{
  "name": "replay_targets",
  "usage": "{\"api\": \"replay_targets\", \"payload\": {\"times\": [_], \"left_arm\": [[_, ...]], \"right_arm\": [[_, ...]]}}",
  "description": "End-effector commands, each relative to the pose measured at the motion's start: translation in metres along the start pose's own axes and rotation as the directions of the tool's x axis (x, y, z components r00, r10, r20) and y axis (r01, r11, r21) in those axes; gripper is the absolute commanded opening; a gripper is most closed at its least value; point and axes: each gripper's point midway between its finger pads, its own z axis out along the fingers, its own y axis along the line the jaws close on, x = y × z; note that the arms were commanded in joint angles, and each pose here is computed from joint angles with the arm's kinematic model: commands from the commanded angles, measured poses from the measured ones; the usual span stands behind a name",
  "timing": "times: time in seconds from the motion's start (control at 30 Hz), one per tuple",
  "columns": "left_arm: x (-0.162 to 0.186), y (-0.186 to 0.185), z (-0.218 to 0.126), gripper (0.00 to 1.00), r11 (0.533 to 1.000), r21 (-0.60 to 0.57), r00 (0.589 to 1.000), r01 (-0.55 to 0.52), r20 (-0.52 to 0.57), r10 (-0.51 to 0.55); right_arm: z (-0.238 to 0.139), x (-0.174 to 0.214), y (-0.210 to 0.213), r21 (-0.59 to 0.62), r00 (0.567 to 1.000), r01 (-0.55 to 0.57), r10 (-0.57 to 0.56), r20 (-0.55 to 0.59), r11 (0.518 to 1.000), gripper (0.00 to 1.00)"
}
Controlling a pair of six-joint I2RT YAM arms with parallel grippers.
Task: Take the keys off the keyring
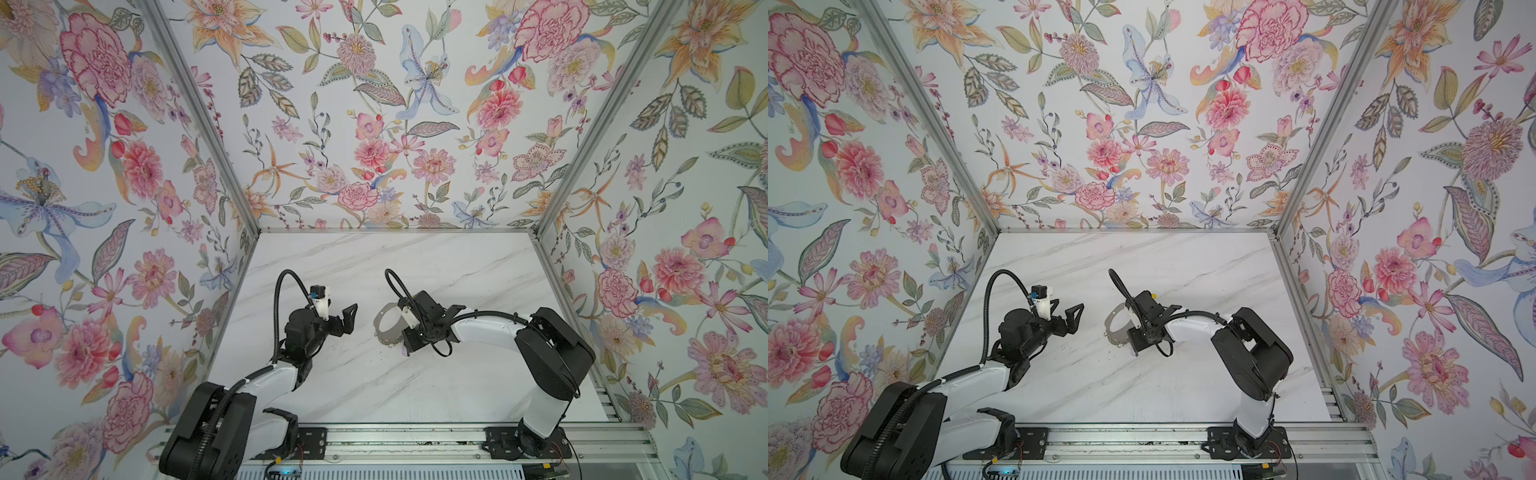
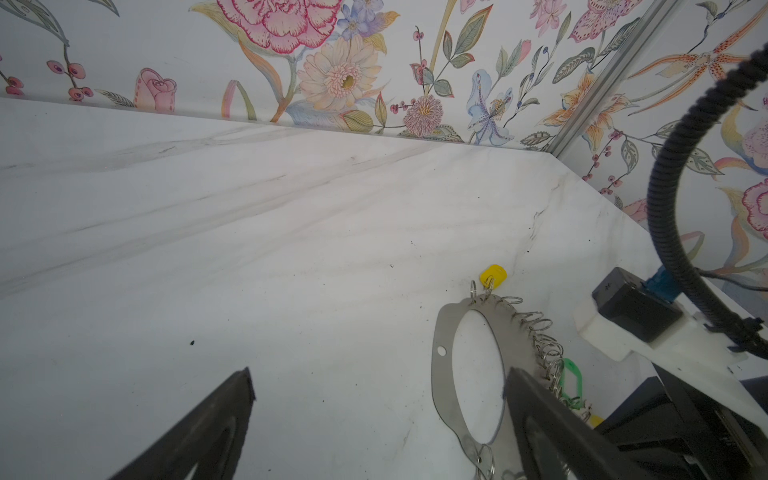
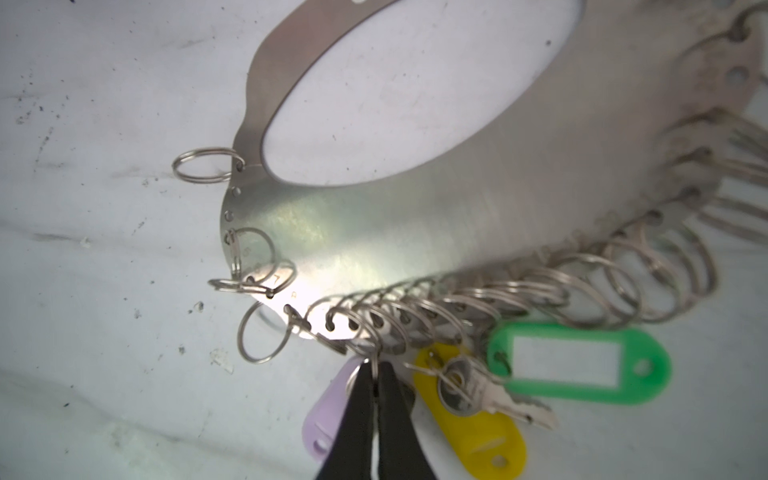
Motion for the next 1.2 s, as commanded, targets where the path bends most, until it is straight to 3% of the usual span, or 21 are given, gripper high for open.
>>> {"api": "replay_targets", "payload": {"times": [0.0, 0.37, 0.63, 1.17], "left_arm": [[-0.006, -0.008, 0.003, 0.96, 0.999, 0.035, 1.000, -0.012, 0.013, 0.011], [-0.009, -0.011, 0.001, 0.93, 0.999, 0.047, 0.999, -0.024, 0.024, 0.023], [-0.007, -0.031, 0.004, 0.91, 0.992, 0.112, 0.999, -0.050, 0.023, 0.048], [0.014, -0.076, 0.029, 0.86, 0.964, 0.247, 0.992, -0.101, -0.054, 0.118]], "right_arm": [[-0.010, 0.005, -0.001, 0.019, 0.999, 0.048, -0.048, -0.021, 0.999, 0.05], [-0.048, -0.022, 0.004, 0.045, 0.984, 0.154, -0.157, 0.084, 0.987, 0.04], [-0.065, -0.020, -0.007, 0.039, 0.978, 0.188, -0.191, 0.088, 0.981, 0.05], [-0.031, 0.042, -0.055, 0.072, 0.995, -0.021, 0.028, -0.100, 0.997, 0.05]]}}
